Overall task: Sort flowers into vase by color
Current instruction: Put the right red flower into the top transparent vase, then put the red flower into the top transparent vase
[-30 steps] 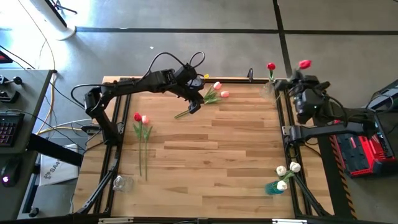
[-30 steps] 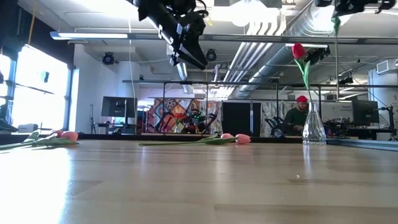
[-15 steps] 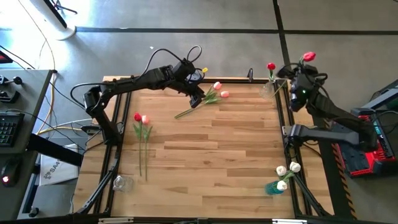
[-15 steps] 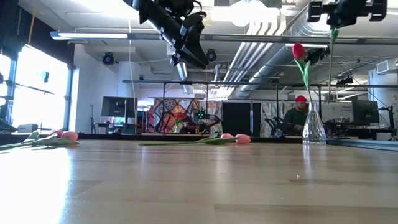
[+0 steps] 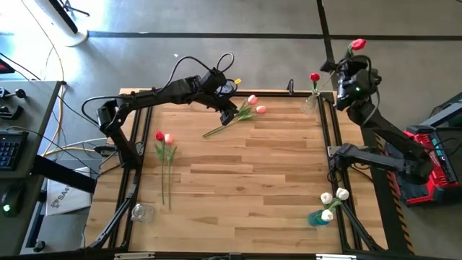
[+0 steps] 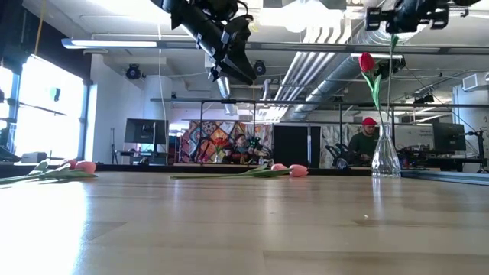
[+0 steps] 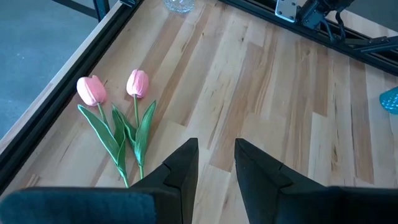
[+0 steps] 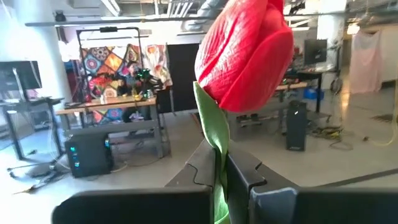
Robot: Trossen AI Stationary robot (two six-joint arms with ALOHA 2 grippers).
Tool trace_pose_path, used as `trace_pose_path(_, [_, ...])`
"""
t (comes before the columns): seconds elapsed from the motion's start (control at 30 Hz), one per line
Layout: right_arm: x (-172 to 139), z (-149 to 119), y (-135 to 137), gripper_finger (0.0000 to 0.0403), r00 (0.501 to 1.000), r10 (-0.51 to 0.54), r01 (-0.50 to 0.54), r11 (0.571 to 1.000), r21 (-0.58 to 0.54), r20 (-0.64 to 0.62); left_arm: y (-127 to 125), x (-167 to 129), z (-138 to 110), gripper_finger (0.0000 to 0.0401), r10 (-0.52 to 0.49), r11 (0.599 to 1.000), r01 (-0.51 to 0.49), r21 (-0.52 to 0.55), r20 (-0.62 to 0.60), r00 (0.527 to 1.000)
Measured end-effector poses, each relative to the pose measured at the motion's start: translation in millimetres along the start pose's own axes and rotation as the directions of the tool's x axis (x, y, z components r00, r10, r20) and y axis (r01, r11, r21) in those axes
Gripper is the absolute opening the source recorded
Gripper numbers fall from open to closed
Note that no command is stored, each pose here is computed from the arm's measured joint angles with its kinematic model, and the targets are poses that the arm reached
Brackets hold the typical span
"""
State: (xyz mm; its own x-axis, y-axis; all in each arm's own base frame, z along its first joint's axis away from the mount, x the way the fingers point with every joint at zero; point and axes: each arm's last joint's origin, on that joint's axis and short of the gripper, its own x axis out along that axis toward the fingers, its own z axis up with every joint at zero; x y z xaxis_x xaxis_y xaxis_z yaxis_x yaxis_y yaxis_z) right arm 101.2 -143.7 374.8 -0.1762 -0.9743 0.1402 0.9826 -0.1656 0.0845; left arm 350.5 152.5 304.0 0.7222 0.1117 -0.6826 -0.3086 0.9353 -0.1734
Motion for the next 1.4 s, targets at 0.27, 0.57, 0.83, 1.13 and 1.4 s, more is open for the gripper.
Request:
trace_pose_path(0.27, [11,-10,6,0.0002,1.0,-0.01,0.009,0.999,-0.05,-0.026,0,0,0,0.0094,0.001,1.0,-0.001,0.0,-0.002,1.0])
trace_pose_path(0.57, [10,-19,6,0.001,0.995,0.005,-0.013,0.996,-0.09,-0.097,5,-1,0,0.0094,0.035,0.999,-0.035,-0.023,0.001,0.999])
trace_pose_path(0.83, [7,-19,4,0.0077,0.992,0.046,-0.056,0.995,-0.078,-0.113,6,-1,-1,0.0094,0.024,0.999,-0.024,-0.038,-0.006,1.0])
trace_pose_path(1.13, [-1,-20,-3,0.0185,0.978,0.131,-0.135,0.991,-0.012,-0.164,5,-2,-8,0.0094,0.011,0.995,-0.019,-0.096,-0.086,0.996])
trace_pose_path(1.4, [-12,-2,-12,0.0233,0.959,0.253,-0.241,0.965,0.104,-0.124,1,-16,-11,0.0094,0.016,0.994,-0.028,-0.105,-0.113,0.993])
